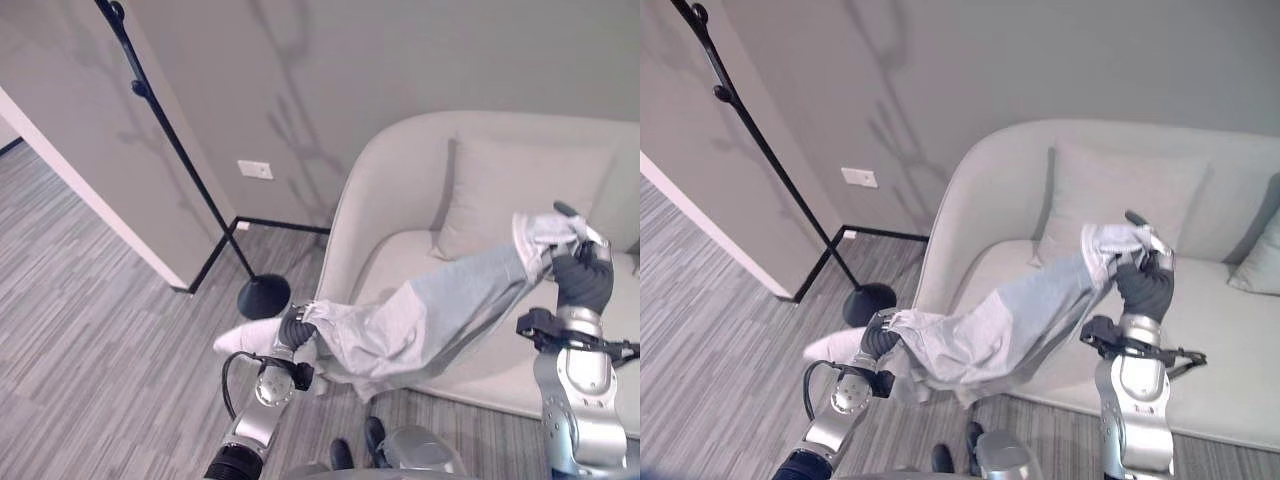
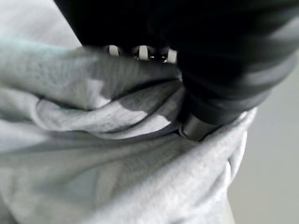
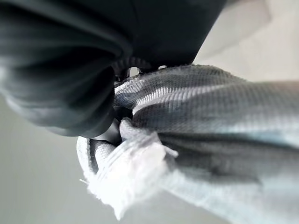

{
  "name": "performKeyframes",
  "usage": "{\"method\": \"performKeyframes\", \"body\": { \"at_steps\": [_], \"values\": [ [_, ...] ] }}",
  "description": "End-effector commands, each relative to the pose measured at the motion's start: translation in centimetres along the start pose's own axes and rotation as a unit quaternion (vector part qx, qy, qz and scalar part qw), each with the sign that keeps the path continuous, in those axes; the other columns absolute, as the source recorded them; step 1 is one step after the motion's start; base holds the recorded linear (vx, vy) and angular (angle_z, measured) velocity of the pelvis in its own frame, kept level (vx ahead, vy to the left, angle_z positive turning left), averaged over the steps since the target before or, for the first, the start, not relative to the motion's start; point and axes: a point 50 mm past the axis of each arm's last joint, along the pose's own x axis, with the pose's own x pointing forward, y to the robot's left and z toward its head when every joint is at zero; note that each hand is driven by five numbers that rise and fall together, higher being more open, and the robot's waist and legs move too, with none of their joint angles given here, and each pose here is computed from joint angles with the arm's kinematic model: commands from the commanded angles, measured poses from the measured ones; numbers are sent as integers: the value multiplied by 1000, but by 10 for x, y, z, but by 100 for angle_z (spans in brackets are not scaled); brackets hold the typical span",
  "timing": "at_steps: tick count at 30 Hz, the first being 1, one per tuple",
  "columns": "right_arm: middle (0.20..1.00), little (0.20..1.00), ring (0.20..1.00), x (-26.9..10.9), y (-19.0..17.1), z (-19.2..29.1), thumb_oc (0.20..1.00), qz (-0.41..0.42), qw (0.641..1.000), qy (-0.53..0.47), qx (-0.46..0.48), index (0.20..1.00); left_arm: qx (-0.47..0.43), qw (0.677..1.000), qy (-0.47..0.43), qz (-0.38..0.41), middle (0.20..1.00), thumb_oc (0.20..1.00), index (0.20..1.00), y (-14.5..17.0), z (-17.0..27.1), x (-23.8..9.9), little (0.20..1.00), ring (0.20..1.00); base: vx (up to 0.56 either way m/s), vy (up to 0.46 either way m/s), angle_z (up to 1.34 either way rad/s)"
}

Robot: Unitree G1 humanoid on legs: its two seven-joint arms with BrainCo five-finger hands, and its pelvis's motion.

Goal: Hang the clothes on the sofa on the clothes rack.

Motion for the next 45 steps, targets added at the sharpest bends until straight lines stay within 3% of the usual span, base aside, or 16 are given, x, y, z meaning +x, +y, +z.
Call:
{"method": "performKeyframes", "body": {
  "at_steps": [1,9,13,20,23,25,28,29,30,31,33,37,41,44,45],
  "values": [
    [200,200,200,14,9,34,200,11,994,-107,13,200,40,993,-102,37,200,200,200,37,42,23,200,200,43,34,28],
    [200,200,200,16,32,27,200,82,992,-95,18,200,51,986,-154,37,200,200,200,41,70,32,200,200,88,-27,25],
    [200,200,200,18,20,28,200,79,990,-106,-52,200,96,975,-165,114,200,200,200,79,75,29,200,200,365,157,-15],
    [200,200,200,26,35,29,200,78,990,-110,-36,200,154,932,-177,277,200,200,200,154,89,21,200,200,340,353,-65],
    [200,200,200,28,30,31,200,62,989,-124,-59,200,161,938,-178,249,200,200,200,140,86,26,200,200,340,692,-88],
    [200,200,200,43,3,39,200,-30,981,-147,-122,200,228,899,-246,281,200,200,200,166,122,14,200,200,532,1015,-27],
    [200,200,200,52,-6,50,200,-71,970,-173,-152,200,251,874,-267,320,200,200,200,182,134,4,200,200,279,542,-74],
    [200,200,200,60,-21,75,200,-142,938,-233,-213,200,286,809,-337,387,200,200,200,203,173,-15,200,200,169,400,-85],
    [200,200,200,60,-21,75,200,-142,938,-234,-213,200,287,809,-337,388,200,200,200,203,174,-16,200,200,208,534,-52],
    [200,200,200,65,-20,90,200,-164,926,-267,-211,200,297,786,-358,407,200,200,200,208,186,-20,200,200,82,250,-3],
    [200,200,200,94,-19,123,200,-209,879,-333,-270,200,305,754,-383,437,200,200,200,220,209,-22,200,200,104,393,1],
    [200,200,200,114,1,158,200,-210,855,-386,-275,200,321,707,-416,473,200,200,200,233,245,-23,200,200,66,236,-14],
    [200,200,200,141,37,199,200,-144,826,-440,-322,200,355,665,-434,494,200,200,200,257,293,-24,200,200,-13,66,13],
    [200,200,200,160,53,217,200,-109,808,-450,-366,200,383,663,-423,485,200,200,200,267,315,-14,200,200,-18,-14,3],
    [200,200,200,173,65,218,200,-75,799,-437,-407,200,404,683,-389,467,200,200,200,273,318,-1,200,200,0,0,0]
  ]
}}
